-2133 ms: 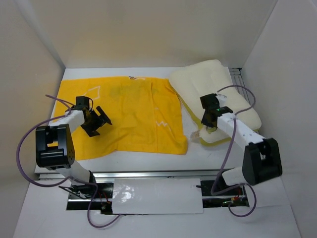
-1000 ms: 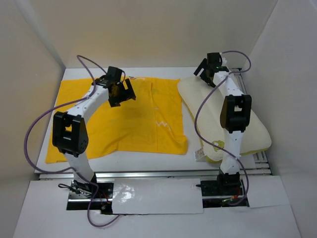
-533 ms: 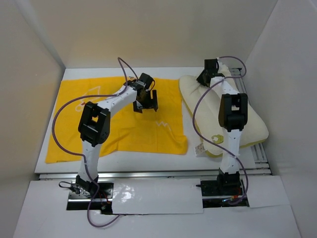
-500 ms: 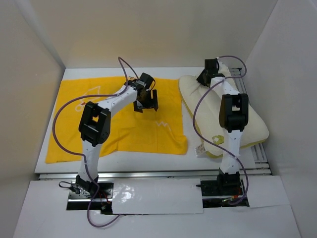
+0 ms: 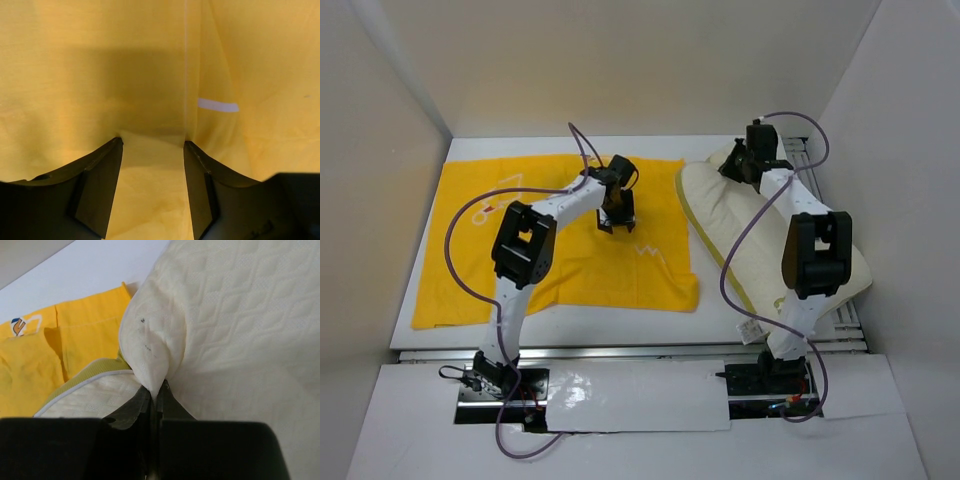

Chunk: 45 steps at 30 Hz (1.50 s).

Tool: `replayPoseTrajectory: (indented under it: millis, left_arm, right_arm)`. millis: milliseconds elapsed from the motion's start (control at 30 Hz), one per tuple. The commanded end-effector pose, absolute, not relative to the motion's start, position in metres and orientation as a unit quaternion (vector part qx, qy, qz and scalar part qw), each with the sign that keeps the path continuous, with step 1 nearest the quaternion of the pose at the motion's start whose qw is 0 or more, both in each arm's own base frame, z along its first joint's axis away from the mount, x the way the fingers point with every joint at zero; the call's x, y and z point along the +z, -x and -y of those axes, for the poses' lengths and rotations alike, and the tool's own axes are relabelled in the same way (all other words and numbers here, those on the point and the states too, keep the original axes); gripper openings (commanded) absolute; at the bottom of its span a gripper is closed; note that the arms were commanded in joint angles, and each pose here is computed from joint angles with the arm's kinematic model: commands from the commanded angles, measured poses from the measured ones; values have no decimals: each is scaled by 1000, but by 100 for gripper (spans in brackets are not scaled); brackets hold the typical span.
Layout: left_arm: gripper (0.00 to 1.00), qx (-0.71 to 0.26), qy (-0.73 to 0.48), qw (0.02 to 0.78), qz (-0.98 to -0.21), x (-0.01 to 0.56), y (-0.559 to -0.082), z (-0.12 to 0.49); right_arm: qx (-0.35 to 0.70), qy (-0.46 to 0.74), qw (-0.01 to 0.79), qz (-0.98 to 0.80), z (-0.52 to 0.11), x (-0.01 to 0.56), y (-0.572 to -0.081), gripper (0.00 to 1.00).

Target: Put the pillow into the pillowcase

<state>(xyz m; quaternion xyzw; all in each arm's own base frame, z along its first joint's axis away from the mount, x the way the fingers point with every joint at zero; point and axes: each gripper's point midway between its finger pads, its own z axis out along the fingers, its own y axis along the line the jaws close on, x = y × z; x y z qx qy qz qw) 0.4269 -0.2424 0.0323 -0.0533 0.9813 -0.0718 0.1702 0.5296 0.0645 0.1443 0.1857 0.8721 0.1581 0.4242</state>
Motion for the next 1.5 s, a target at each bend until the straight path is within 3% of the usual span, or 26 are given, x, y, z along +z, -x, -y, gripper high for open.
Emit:
replayPoseTrajectory:
  millis: [0,333,567,933,1000,1133,1467]
  left_arm:
    - [64,-81,49,188,-978,43,-430,260]
    - [63,-56,41,179,-981,31,-416,273]
    - [35,-42,50,189,-980,34,-418,267]
    - [40,-61,37,182,-981,34,-412,276]
    - [36,-60,43,178,-981,31,-410,275]
    - [0,-54,48,177,-982,28,-409,273]
    - [0,-46,64,234,-969,90,-410,256]
  right_arm:
    - [170,-159,464,-855,-59,180,-528,0]
    - [165,-160,441,-867,-55,162,-515,0]
    - [162,-151,448,-866,-54,172,-508,0]
    - [155,-147,449,-868,-48,177,-493,0]
    - [156,-146,453,-865,-48,182,-492,0]
    - [154,-122,451,-870,-50,184,-485,0]
    - [166,42,478,-861,-96,213,-452,0]
